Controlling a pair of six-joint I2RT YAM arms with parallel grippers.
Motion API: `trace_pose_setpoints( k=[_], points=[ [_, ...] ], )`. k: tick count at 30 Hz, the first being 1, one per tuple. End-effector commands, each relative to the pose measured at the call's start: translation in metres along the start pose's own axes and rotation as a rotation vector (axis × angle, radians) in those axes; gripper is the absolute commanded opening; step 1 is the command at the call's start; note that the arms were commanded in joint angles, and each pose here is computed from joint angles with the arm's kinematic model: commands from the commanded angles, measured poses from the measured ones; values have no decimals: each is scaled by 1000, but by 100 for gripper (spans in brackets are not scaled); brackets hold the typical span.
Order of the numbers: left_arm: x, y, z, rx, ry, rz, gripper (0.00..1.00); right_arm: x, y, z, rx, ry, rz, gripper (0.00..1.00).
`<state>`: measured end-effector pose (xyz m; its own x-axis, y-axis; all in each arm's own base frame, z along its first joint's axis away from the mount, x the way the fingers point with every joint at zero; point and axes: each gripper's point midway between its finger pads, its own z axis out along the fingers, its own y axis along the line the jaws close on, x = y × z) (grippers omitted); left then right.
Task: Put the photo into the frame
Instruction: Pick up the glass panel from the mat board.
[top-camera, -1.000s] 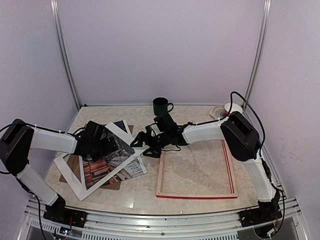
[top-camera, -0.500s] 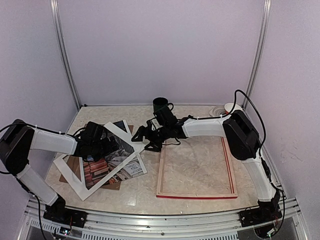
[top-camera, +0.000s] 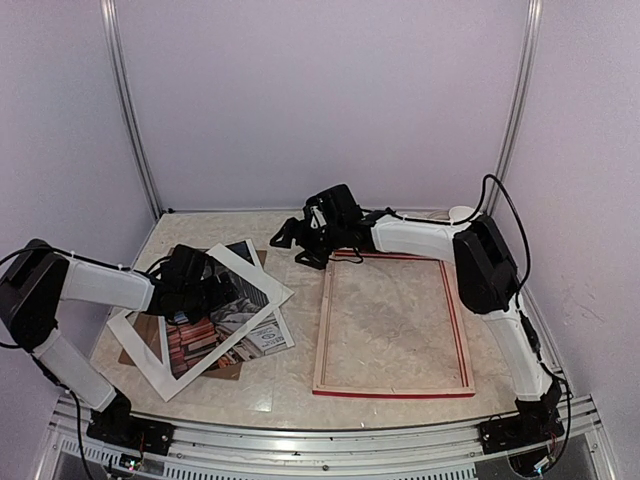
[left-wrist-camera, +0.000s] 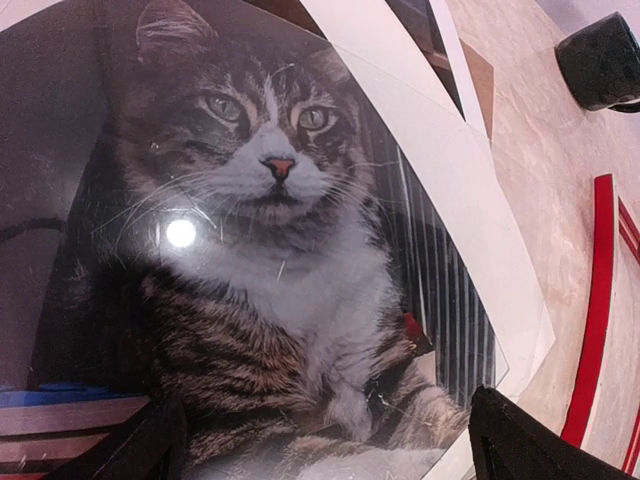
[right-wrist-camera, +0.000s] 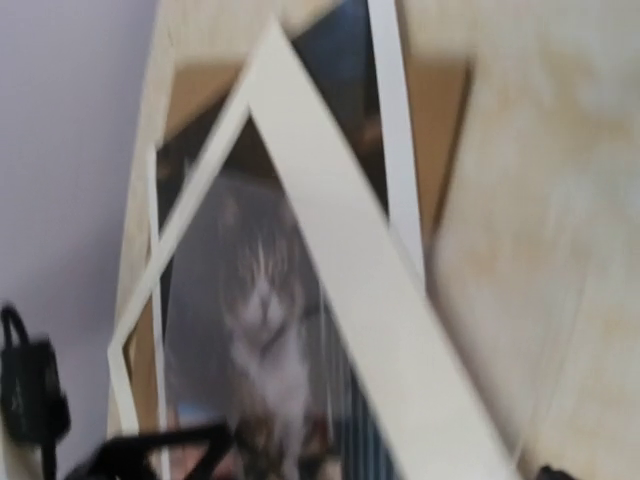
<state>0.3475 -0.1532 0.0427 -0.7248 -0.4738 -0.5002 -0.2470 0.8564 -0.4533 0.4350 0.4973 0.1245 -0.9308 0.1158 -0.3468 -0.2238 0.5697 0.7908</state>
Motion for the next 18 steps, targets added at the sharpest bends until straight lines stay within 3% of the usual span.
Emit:
trace_pose_setpoints(
  k=[1, 10, 18],
  points=[
    [5, 0, -5, 14, 3, -6, 97, -6, -40, 28, 54, 4, 11, 92],
    [2, 1, -14, 30, -22, -12, 97, 1, -56, 49, 27, 16, 30, 90],
    [4, 3, -14, 26, -22, -13, 97, 12, -36, 60, -70, 70, 21, 89]
  ],
)
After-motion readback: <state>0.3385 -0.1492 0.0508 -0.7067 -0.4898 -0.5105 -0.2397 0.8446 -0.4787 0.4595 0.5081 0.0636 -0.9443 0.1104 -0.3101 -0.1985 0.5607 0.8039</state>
